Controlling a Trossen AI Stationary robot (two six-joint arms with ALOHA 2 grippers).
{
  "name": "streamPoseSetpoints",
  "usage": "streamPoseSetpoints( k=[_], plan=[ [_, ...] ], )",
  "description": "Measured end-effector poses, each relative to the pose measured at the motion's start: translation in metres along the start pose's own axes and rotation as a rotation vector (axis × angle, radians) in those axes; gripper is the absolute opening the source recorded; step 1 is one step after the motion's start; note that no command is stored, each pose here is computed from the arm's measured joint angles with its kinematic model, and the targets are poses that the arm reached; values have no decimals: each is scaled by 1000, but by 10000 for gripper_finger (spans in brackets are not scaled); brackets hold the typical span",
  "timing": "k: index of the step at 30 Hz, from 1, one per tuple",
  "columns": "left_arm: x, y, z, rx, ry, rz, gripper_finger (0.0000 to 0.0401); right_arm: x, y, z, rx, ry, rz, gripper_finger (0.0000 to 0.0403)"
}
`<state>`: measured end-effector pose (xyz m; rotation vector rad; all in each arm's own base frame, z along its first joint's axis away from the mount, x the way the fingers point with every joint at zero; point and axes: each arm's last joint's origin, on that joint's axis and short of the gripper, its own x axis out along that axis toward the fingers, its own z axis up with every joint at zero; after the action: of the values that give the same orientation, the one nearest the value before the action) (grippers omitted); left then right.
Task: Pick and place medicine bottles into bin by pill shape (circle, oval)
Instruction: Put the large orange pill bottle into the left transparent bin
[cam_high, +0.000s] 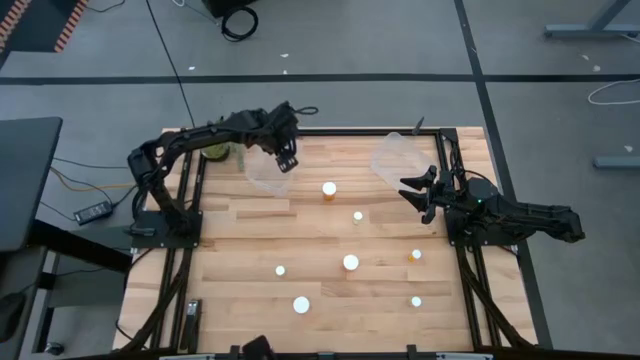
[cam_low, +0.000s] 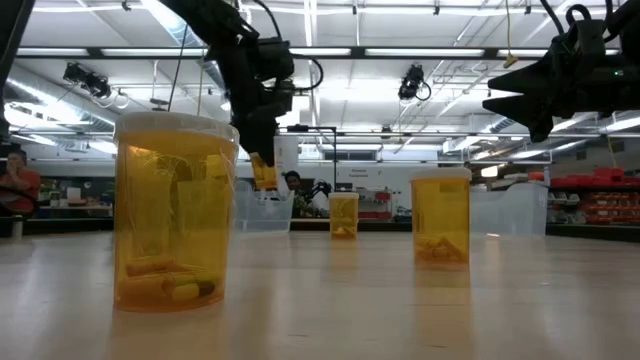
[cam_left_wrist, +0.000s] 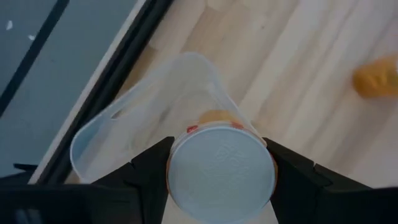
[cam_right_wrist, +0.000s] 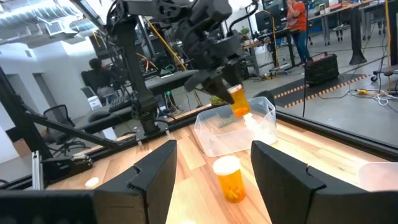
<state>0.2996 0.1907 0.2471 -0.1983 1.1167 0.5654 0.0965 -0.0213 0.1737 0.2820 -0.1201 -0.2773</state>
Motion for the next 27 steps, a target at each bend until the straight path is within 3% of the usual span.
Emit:
streamPoseSetpoints(
  k=[13, 27],
  plan=[
    [60, 16, -9, -36, 159, 45, 221, 0, 0, 0, 0, 0, 0, 214],
    [67, 44, -15, -93, 189, 91, 229, 0, 0, 0, 0, 0, 0, 214]
  ],
)
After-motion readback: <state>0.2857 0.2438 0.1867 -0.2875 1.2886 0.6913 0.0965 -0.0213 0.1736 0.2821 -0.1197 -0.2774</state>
